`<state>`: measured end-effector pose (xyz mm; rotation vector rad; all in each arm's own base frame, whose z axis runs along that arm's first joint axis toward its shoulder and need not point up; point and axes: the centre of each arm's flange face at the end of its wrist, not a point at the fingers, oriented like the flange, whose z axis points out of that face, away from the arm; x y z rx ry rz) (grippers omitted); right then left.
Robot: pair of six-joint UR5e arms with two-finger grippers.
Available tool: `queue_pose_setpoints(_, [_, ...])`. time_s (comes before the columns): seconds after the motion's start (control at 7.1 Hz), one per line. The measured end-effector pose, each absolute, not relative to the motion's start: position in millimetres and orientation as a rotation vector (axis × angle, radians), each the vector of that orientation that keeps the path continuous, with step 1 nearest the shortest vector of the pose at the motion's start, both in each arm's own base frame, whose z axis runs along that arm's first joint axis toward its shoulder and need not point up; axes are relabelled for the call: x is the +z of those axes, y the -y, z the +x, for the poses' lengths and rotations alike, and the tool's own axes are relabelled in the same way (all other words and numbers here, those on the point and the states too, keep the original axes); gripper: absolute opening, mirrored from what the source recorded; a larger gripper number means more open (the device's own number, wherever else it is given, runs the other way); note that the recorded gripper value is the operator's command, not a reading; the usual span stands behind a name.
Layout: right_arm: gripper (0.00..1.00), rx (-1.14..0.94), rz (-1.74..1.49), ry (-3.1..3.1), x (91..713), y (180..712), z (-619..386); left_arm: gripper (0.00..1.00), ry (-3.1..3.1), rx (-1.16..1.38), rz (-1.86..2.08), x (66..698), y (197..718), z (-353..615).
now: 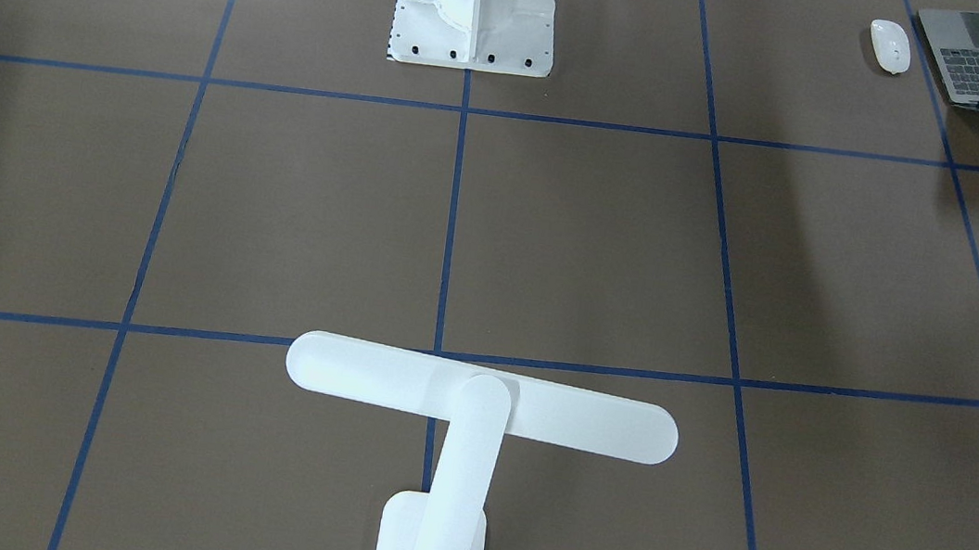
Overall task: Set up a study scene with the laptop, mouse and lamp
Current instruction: 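Carry the open silver laptop by its screen edge with the left gripper toward the table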
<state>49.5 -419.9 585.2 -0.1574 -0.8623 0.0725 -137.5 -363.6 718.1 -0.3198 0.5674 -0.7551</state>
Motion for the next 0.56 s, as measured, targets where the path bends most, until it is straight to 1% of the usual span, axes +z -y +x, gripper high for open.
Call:
queue_pose_setpoints(0.28, [1.0, 0.069, -0.152, 0.869, 583, 420, 49, 1.0, -0.5, -0.903, -0.4, 732, 335, -135])
queue_pose_setpoints(0.56, [1.0, 0.066, -0.15, 0.873, 582, 419, 49, 1.0, -0.448, -0.986, -0.464, 739, 316, -133])
